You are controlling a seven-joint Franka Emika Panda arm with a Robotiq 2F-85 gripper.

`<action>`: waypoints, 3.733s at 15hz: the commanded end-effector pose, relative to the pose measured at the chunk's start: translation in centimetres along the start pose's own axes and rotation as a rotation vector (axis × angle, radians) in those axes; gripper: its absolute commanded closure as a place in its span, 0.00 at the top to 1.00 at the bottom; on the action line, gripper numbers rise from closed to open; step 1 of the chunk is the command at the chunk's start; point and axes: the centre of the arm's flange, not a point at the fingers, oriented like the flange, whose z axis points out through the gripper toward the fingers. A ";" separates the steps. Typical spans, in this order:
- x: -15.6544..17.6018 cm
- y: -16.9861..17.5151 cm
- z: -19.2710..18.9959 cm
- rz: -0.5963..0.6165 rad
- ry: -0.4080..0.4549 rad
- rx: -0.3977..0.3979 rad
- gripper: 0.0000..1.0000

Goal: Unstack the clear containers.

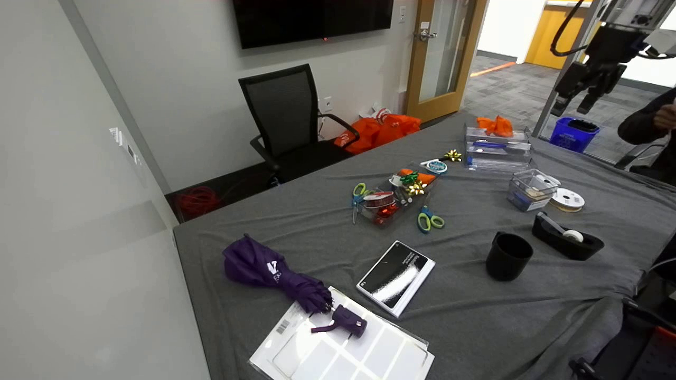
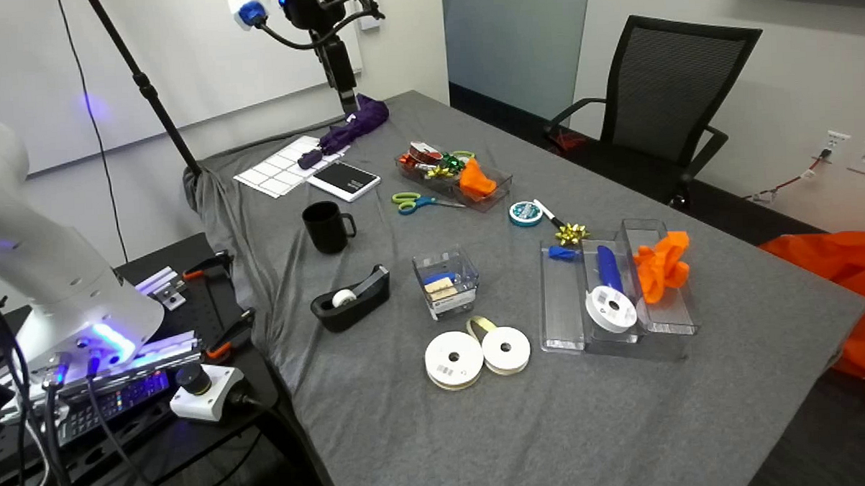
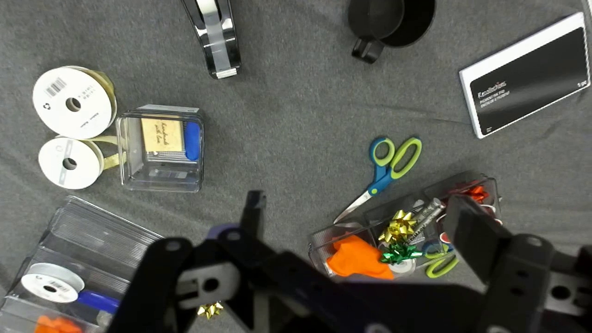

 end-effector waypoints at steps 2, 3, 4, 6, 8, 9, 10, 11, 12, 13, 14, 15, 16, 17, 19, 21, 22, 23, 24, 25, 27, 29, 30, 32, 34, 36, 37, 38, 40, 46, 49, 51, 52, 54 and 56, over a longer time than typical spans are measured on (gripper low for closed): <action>2.1 4.2 4.0 -0.037 0.012 0.019 1.00; 2.7 5.2 5.0 -0.040 0.013 0.022 1.00; 3.3 6.3 6.1 -0.045 0.008 0.026 1.00; 4.1 8.3 8.6 -0.058 -0.004 0.033 1.00; 4.8 10.1 11.5 -0.062 -0.009 0.022 1.00; 5.1 10.7 12.7 -0.059 -0.009 0.014 1.00; 5.4 11.3 14.1 -0.051 -0.009 0.003 1.00; 5.6 11.8 15.2 -0.047 -0.013 -0.006 1.00; 5.8 12.1 16.2 -0.042 -0.016 -0.014 1.00; 6.0 12.4 17.2 -0.040 -0.020 -0.016 1.00; 6.2 12.6 18.1 -0.036 -0.023 -0.024 1.00; 6.3 12.7 18.8 -0.035 -0.024 -0.032 1.00; 6.4 12.9 19.7 -0.035 -0.024 -0.044 1.00; 6.5 12.9 20.3 -0.035 -0.023 -0.052 1.00; 6.6 13.1 21.6 -0.036 -0.018 -0.066 1.00; 6.7 13.3 22.7 -0.030 -0.005 -0.071 1.00; 6.7 13.4 23.2 -0.024 -0.001 -0.074 1.00; 6.7 13.5 23.6 -0.020 0.009 -0.076 1.00; 6.6 13.6 24.0 -0.014 0.014 -0.077 1.00; 6.5 13.7 24.4 0.000 0.018 -0.075 1.00; 6.5 13.9 24.8 0.029 0.021 -0.077 1.00; 6.1 13.8 25.3 0.064 0.024 -0.080 1.00; 6.0 13.7 25.5 0.081 0.026 -0.082 1.00; 5.8 13.6 26.2 0.112 0.027 -0.083 1.00; 5.8 13.5 26.5 0.136 0.028 -0.084 1.00; 5.8 13.4 26.7 0.145 0.023 -0.081 1.00; 5.8 13.4 26.8 0.147 0.022 -0.081 1.00; 5.8 13.4 27.0 0.145 0.020 -0.081 1.00; 5.9 13.3 27.1 0.136 0.016 -0.084 1.00; 6.0 13.0 27.2 0.125 0.018 -0.087 0.53; 6.0 13.0 27.1 0.123 0.021 -0.090 0.31; 6.0 13.1 27.1 0.123 0.023 -0.093 0.16; 6.0 13.1 27.1 0.121 0.024 -0.096 0.11; 6.0 13.1 27.0 0.116 0.025 -0.103 0.01; 6.0 13.0 27.0 0.107 0.025 -0.116 0.32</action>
